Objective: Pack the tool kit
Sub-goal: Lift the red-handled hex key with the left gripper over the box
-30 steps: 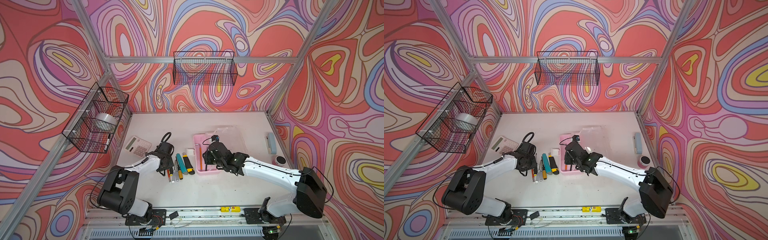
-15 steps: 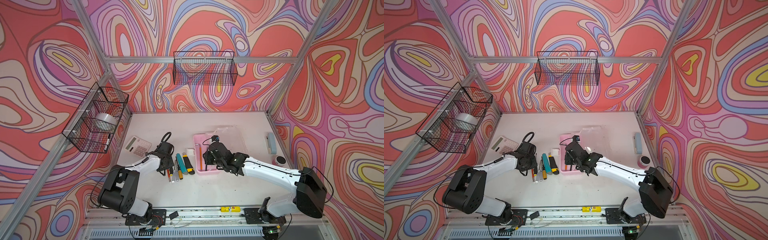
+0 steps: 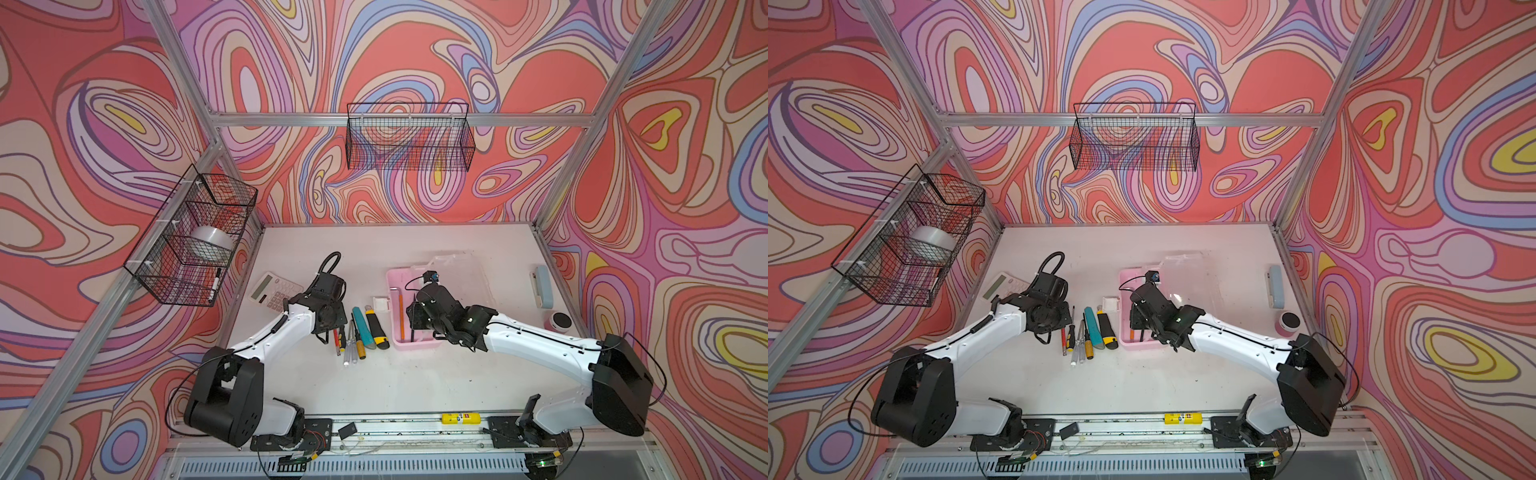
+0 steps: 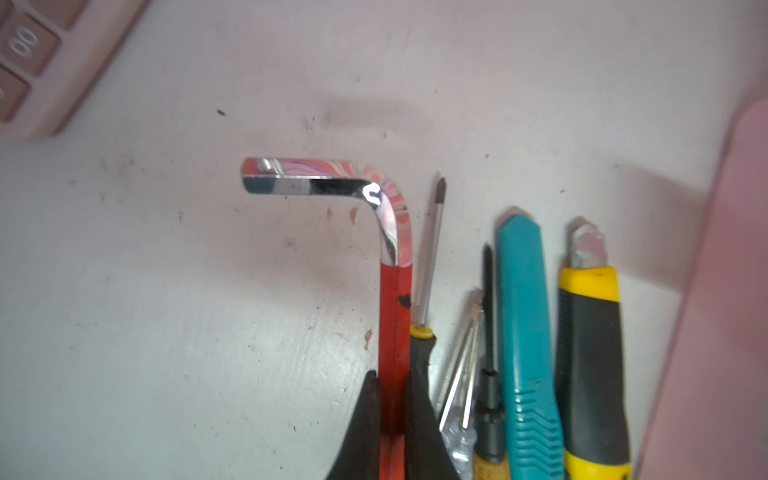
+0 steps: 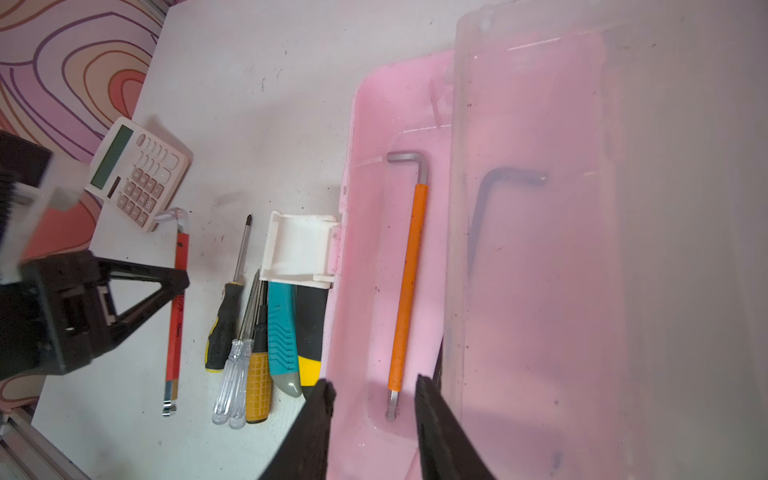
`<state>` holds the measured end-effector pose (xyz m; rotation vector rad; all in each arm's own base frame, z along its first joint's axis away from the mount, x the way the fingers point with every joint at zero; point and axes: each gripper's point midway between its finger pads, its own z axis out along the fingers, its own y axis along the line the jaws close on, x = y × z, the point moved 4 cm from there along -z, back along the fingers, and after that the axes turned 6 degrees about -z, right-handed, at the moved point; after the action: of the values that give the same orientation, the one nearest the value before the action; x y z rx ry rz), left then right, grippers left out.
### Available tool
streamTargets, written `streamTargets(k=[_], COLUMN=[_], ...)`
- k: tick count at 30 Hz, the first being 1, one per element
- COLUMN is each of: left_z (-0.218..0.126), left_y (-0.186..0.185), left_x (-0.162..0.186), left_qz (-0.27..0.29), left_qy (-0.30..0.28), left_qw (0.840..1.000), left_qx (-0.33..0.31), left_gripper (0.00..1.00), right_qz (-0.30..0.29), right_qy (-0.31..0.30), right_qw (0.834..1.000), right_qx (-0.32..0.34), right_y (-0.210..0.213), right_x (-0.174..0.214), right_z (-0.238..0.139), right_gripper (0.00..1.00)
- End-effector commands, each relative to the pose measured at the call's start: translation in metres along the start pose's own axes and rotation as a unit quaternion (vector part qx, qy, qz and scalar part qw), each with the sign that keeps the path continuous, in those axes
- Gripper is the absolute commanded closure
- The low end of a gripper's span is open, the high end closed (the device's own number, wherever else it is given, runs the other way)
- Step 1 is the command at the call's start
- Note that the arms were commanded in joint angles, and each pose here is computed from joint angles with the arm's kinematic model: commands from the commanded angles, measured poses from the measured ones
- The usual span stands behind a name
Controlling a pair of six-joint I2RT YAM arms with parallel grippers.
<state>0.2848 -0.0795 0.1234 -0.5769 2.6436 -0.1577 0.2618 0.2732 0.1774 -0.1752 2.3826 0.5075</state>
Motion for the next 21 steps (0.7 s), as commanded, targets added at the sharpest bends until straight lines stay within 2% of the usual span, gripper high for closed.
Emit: streamTargets(k=[1,7,10,16,21], left_z=[-0.036,-0.082,-0.094,-0.087,-0.064], left_y=[-0.013,-0.076,-0.113,-0.166,-0.192], left_x=[-0.015,-0.023,-0.018,0.004,0.024], left_qz=[0.004,0.025,0.045,0.063,0.078], left_qy=[-0.021,-0.045,-0.042,-0.02,0.011], left_qw=[0.999,0.989,0.983,0.972,0.97], left_qx=[0.034,0.136,0.175,0.225,0.23], left_gripper=[1.0,1.0,1.0,1.0,1.0], right_qz=[-0.001,0.012,0.017,0.028,0.036], right_qy=[-0.017,-0.048,-0.055,-0.076,-0.09], right_qw=[1.0,0.999,0.998,0.995,0.994], right_qx=[0.007,0.02,0.033,0.053,0.059], right_y=[0.002,-0.005,-0.01,-0.021,-0.029], right_x=[-0.01,-0.022,-0.025,-0.032,-0.036], right_z=[-0.001,-0.014,-0.019,-0.036,-0.046], right_gripper=[0.64,0.64,0.64,0.64,0.64])
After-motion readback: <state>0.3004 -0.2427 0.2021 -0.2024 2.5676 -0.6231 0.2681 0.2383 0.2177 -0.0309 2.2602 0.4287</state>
